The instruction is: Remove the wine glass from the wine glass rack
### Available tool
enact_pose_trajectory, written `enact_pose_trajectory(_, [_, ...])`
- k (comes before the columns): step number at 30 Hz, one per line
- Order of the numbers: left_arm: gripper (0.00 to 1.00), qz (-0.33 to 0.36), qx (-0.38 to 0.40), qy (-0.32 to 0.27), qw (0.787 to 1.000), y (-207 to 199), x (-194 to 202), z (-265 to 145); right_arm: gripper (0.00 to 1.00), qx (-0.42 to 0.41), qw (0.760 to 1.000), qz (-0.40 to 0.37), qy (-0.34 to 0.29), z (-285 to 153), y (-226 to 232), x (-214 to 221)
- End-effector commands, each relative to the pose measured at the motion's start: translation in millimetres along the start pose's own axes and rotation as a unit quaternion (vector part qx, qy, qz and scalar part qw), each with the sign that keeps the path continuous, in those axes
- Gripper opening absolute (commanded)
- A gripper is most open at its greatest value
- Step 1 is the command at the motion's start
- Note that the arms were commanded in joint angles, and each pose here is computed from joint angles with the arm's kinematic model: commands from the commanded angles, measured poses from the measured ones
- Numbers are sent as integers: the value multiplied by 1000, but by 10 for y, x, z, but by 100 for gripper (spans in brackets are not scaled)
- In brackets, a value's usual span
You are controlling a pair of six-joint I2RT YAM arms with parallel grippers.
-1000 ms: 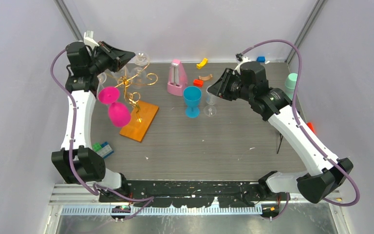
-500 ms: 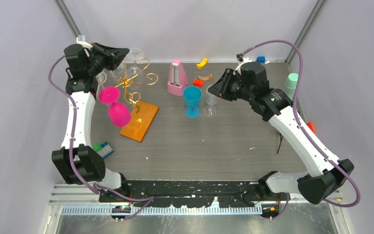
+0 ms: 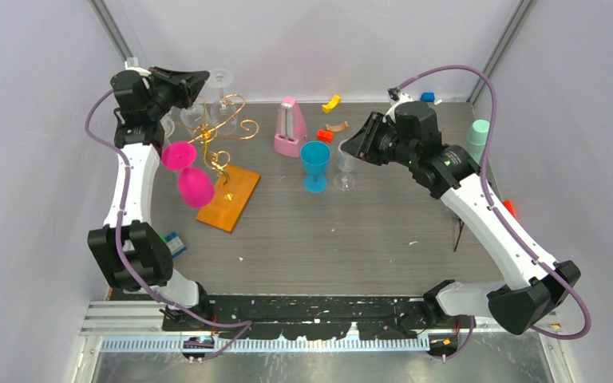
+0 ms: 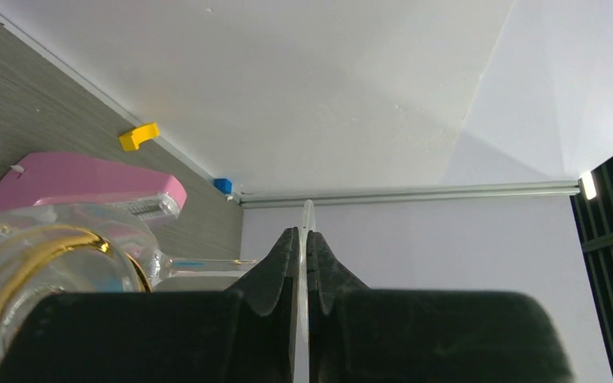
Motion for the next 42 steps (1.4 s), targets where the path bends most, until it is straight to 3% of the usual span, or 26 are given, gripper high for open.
enact_pose_trajectory(1, [0, 31, 68, -25, 997, -345, -130, 37, 32, -21, 999, -4, -34, -133, 78, -87])
enact_pose_trajectory(13, [0, 39, 115, 23, 992, -572, 158, 358, 32, -19, 999, -5, -35, -164, 67, -77])
enact_pose_trajectory(19, [0, 43, 136, 62, 988, -688, 439, 436, 50, -34, 999, -8, -32, -196, 100, -75])
enact_pose_trajectory(30, [0, 23, 169, 123, 978, -951, 941, 205, 59, -94, 993, -21, -72, -146, 216, -158])
enact_pose_trajectory(36, [0, -20, 171, 132, 976, -941, 1111, -106, 59, -203, 969, -84, -110, -128, 433, -252])
enact_pose_trajectory(42, [0, -58, 164, 149, 973, -896, 1279, -429, 62, -302, 916, -212, -158, -49, 742, -234])
Point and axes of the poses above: each gripper's point midway between its finger pads, its own z axis out along the fingers, its own y axis along the line the jaws close on, x = y × z, the point moved 8 cm from there along -z, back along the fingers, and after that the axes turned 2 degrees about z, right-handed, at the moved point
